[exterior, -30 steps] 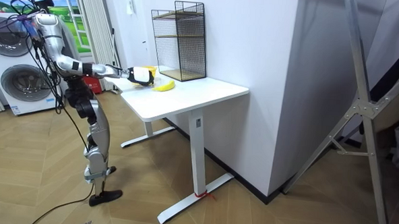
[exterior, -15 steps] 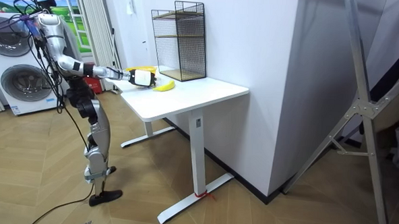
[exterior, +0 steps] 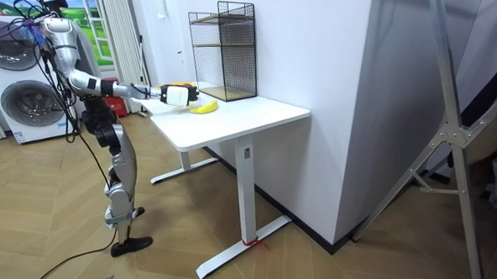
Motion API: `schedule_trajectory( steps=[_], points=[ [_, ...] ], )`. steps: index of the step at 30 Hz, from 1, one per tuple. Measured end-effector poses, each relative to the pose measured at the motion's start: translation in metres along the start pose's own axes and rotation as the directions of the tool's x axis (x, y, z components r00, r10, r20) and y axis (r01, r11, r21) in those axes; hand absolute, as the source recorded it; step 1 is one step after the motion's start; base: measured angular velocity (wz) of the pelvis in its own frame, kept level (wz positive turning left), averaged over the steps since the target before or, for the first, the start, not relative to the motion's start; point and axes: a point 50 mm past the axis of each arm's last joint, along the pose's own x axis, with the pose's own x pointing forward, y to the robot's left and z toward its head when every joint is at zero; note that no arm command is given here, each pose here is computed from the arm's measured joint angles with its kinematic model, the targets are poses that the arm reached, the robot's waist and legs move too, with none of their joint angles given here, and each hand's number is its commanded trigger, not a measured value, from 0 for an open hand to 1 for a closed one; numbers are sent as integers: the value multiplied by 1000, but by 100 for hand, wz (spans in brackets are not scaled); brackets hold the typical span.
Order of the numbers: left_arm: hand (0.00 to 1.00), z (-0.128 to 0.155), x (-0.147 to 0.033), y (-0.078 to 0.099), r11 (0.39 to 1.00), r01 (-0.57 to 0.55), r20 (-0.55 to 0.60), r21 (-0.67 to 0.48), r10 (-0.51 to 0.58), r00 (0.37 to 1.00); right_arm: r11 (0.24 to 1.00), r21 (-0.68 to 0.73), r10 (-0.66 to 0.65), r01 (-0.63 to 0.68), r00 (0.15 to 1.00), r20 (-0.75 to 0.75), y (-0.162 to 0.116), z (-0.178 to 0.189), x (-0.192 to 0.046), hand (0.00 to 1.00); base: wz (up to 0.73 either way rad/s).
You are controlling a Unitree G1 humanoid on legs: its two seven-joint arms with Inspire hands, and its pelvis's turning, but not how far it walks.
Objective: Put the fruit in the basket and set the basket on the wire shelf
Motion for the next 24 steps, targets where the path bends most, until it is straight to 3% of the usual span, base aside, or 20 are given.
schedule_trajectory(
  steps=[11, 18, 24],
  points=[
    [0, 4, 0, -9, 1000, 17, 10, -18, -16, 1000, 998, 66, -24, 23, 999, 22, -2, 5, 0, 100, -1],
    [0, 5, 0, -9, 1000, 18, 15, -25, -17, 1000, 999, 39, 19, -24, 992, 123, 9, 29, 2, 100, -1],
    [0, 6, 0, -7, 1000, 13, 19, -16, -13, 1000, 995, -70, 83, -68, 965, 247, 22, 59, -2, 100, -4]
  ],
)
